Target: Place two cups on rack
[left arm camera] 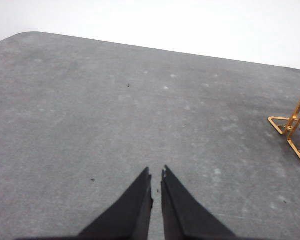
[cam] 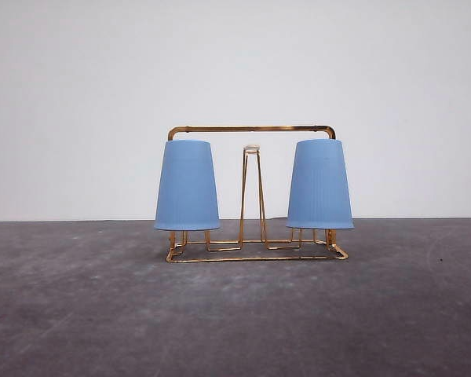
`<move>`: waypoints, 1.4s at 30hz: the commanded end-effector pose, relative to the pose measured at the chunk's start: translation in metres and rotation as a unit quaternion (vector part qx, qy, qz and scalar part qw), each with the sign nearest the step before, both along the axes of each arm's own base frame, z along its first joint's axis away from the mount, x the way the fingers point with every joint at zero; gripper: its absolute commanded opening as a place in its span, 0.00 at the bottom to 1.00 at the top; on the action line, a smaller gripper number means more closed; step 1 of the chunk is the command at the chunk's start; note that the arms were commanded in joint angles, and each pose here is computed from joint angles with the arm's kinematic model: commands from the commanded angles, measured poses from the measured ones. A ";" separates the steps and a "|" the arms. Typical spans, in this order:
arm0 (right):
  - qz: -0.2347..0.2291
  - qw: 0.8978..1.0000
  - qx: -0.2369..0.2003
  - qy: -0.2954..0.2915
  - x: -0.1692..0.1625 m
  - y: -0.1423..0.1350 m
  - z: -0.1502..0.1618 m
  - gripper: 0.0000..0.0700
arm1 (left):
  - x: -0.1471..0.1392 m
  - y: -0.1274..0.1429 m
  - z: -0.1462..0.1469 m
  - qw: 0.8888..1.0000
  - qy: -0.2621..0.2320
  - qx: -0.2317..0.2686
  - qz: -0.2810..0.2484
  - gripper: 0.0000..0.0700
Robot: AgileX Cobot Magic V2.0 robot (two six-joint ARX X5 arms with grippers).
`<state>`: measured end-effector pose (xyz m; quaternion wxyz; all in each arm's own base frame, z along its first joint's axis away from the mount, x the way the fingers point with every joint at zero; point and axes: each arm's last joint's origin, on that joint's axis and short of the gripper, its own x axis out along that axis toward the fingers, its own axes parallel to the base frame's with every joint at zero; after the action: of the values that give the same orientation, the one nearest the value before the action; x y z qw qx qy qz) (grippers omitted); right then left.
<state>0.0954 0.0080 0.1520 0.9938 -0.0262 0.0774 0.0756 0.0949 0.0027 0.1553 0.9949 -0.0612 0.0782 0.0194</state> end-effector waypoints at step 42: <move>-0.002 1.000 0.001 -0.006 0.000 0.000 0.000 0.02 | 0.001 0.000 -0.006 1.000 0.010 0.000 0.001 0.02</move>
<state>0.0955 0.0079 0.1523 0.9940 -0.0263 0.0756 0.0741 0.0950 0.0027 0.1552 0.9949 -0.0612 0.0783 0.0193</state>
